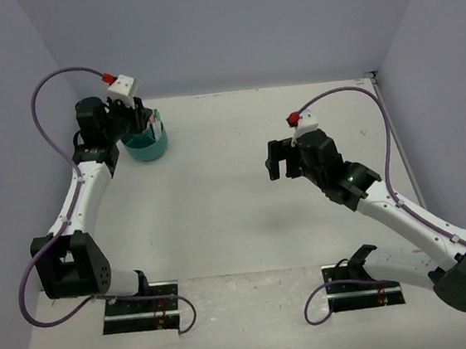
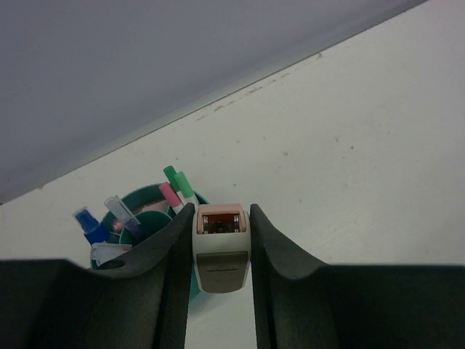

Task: Sort the stationery into containers
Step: Place the stapler in the storage box.

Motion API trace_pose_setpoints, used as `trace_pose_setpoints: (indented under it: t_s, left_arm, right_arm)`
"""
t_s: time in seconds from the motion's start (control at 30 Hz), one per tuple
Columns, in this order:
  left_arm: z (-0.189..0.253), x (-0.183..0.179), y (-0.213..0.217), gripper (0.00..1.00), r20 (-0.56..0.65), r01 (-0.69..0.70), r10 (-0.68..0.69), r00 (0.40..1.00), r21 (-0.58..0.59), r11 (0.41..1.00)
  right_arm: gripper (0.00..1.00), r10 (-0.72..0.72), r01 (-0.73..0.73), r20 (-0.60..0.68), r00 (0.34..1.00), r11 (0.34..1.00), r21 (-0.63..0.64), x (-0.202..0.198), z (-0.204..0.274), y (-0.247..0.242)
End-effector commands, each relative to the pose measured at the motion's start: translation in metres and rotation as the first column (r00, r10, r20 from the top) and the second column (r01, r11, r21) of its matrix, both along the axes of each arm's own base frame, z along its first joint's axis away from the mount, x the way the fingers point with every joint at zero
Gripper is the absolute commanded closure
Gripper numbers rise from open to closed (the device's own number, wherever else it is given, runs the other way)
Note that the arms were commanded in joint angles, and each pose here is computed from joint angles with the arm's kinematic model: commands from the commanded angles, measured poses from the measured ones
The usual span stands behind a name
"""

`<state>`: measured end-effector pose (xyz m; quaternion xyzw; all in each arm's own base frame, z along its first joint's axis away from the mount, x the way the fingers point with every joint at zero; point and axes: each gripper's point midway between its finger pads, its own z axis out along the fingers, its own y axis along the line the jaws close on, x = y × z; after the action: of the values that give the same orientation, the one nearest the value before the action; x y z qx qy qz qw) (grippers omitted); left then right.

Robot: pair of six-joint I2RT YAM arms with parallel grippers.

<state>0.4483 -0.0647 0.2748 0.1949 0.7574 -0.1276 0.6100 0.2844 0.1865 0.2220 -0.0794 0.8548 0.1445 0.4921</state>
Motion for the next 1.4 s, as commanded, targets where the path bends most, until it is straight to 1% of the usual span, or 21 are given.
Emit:
trace_pose_setpoints:
  t_s: [0.0, 0.03, 0.1, 0.13, 0.23, 0.3, 0.4, 0.6, 0.63, 0.83, 1.37]
  left_arm:
    - [0.027, -0.026, -0.006, 1.00, 0.265, 0.365, -0.390, 0.882, 0.141, 0.920]
    - [0.016, -0.022, -0.002, 1.00, 0.232, 0.390, -0.410, 0.882, 0.130, 0.912]
    - [0.013, -0.020, 0.005, 1.00, 0.205, 0.453, -0.476, 0.855, 0.151, 0.879]
    - [0.004, -0.016, 0.008, 1.00, 0.187, 0.475, -0.496, 0.848, 0.149, 0.867]
    - [-0.011, -0.017, 0.010, 1.00, 0.163, 0.558, -0.564, 0.809, 0.085, 0.825]
    - [-0.029, -0.015, 0.014, 1.00, 0.137, 0.575, -0.578, 0.805, 0.059, 0.816]
    - [-0.043, -0.012, 0.020, 1.00, 0.124, 0.568, -0.572, 0.811, 0.069, 0.820]
    - [-0.055, -0.001, 0.032, 1.00, 0.114, 0.579, -0.582, 0.805, 0.059, 0.813]
    - [-0.066, 0.000, 0.034, 1.00, 0.089, 0.580, -0.580, 0.810, 0.031, 0.814]
    - [-0.085, 0.014, 0.048, 1.00, 0.050, 0.557, -0.559, 0.828, 0.053, 0.829]
    - [-0.102, 0.032, 0.058, 1.00, 0.023, 0.533, -0.536, 0.844, 0.075, 0.843]
  right_arm:
    - [0.01, 0.047, -0.056, 0.088, 0.995, 0.993, 0.099, -0.005, 0.029, 0.009]
    - [0.01, 0.052, -0.062, 0.095, 0.994, 0.992, 0.107, -0.007, 0.031, 0.009]
    - [0.01, 0.052, -0.065, 0.109, 0.993, 0.991, 0.118, -0.010, 0.031, 0.007]
    - [0.01, 0.050, -0.066, 0.124, 0.991, 0.989, 0.129, -0.012, 0.034, 0.005]
    - [0.01, 0.049, -0.070, 0.148, 0.988, 0.988, 0.139, -0.015, 0.040, 0.002]
    - [0.01, 0.041, -0.062, 0.151, 0.988, 0.989, 0.137, -0.014, 0.041, 0.000]
    - [0.01, 0.051, -0.072, 0.147, 0.988, 0.988, 0.139, -0.014, 0.040, 0.003]
    - [0.01, 0.061, -0.078, 0.134, 0.989, 0.989, 0.129, -0.012, 0.035, 0.006]
    - [0.01, 0.060, -0.078, 0.136, 0.989, 0.989, 0.128, -0.012, 0.035, 0.006]
    - [0.01, 0.059, -0.075, 0.132, 0.989, 0.990, 0.116, -0.011, 0.032, 0.005]
    - [0.01, 0.120, -0.133, 0.109, 0.987, 0.985, 0.112, -0.013, 0.027, 0.016]
